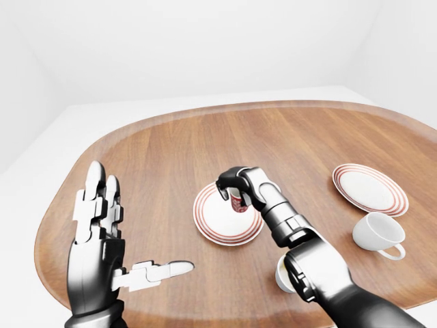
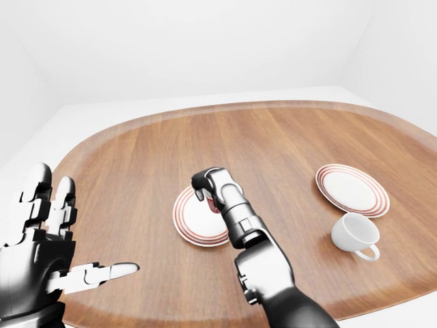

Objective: Put the red mug on the left plate.

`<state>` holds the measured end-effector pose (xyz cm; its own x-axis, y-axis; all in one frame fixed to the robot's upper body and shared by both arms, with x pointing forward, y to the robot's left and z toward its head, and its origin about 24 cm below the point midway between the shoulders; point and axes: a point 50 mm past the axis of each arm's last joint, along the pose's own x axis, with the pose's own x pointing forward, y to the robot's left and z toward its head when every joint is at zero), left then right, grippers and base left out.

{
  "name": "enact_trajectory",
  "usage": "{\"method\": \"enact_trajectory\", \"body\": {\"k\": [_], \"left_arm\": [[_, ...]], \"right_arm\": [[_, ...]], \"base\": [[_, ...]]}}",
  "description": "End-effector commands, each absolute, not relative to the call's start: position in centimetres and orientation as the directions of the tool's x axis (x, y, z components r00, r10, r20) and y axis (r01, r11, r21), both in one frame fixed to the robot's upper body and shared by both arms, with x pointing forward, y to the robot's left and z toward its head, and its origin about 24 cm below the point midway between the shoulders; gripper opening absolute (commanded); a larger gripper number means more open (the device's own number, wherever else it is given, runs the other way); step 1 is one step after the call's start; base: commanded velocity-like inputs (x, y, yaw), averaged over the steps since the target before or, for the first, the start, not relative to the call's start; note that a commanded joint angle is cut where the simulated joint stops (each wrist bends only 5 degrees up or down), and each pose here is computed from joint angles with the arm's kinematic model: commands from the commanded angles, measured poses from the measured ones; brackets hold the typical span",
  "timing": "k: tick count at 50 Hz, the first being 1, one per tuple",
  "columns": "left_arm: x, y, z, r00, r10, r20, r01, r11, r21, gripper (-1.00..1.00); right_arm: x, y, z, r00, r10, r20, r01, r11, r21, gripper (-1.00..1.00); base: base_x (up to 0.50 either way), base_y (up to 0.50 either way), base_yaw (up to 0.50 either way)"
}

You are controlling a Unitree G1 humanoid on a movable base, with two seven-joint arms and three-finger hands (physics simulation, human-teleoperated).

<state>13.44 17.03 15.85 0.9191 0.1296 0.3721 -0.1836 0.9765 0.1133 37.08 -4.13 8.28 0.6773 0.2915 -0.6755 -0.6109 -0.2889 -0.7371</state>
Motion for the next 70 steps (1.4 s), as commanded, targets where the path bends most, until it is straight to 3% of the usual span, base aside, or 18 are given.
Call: {"method": "enact_trajectory", "body": {"k": [1,13,20,27,34,70], "left_arm": [[13.4,17.2,15.8,0.92,0.134,0.369,-0.186,0.976,0.109,1.0],[13.5,17.2,15.7,0.92,0.133,0.369,-0.184,0.977,0.108,1.0],[13.3,17.5,15.7,0.919,0.141,0.368,-0.191,0.976,0.104,1.0],[13.4,17.8,15.4,0.92,0.15,0.363,-0.198,0.975,0.1,1.0],[13.6,18.0,15.1,0.921,0.155,0.358,-0.202,0.975,0.097,1.0],[13.6,18.1,14.9,0.921,0.16,0.355,-0.205,0.974,0.093,1.0]], "right_arm": [[37.5,-2.7,9.9,0.67,0.354,-0.653,-0.602,-0.256,-0.756,-1.0],[36.8,-2.1,6.1,0.65,0.288,-0.703,-0.606,-0.361,-0.709,-1.0],[36.2,-1.5,5.0,0.652,0.309,-0.693,-0.6,-0.348,-0.72,-1.0],[35.7,-0.7,4.1,0.721,0.366,-0.589,-0.495,-0.323,-0.807,-1.0],[35.4,-0.7,3.4,0.757,0.384,-0.528,-0.396,-0.372,-0.839,-1.0],[34.6,-1.6,1.7,0.761,0.379,-0.527,-0.414,-0.342,-0.843,-1.0]], "base": [[0.0,0.0,0.0],[0.0,0.0,0.0],[0.0,0.0,0.0],[0.0,0.0,0.0],[0.0,0.0,0.0],[0.0,0.0,0.0]]}}
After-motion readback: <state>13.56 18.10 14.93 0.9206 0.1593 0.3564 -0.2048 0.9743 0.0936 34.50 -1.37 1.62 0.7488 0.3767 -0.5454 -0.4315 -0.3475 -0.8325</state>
